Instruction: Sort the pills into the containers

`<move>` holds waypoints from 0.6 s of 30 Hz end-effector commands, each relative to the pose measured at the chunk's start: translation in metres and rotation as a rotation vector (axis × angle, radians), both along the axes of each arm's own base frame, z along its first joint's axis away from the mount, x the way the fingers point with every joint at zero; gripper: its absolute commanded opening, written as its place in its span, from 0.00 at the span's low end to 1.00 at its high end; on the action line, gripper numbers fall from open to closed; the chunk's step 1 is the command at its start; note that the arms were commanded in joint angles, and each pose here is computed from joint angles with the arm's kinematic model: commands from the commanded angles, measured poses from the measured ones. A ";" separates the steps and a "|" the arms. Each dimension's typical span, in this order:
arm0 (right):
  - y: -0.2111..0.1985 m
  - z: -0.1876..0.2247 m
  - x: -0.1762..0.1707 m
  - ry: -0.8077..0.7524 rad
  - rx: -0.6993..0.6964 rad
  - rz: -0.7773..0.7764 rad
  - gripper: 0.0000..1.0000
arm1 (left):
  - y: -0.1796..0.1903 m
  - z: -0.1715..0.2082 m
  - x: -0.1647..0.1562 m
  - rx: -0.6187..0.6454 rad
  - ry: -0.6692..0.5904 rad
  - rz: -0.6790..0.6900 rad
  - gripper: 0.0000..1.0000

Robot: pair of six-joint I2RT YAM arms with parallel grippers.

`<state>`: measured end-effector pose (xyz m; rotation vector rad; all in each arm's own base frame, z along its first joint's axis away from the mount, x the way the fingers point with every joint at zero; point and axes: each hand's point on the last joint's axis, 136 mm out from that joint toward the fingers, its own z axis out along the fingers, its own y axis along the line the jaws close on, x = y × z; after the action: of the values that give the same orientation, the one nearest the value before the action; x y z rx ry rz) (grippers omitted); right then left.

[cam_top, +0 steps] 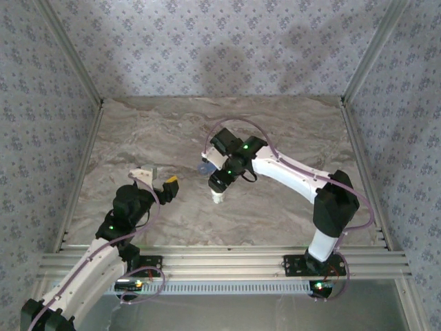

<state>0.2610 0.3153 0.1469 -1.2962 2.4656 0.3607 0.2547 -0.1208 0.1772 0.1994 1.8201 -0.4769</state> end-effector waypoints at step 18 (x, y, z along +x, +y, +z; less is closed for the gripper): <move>0.008 -0.058 -0.018 0.136 -0.069 0.137 0.56 | -0.001 0.002 0.001 0.005 -0.011 -0.006 0.84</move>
<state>0.2508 0.3258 0.0977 -1.4399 2.5314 0.3855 0.2548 -0.1208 0.1770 0.1995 1.8209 -0.4767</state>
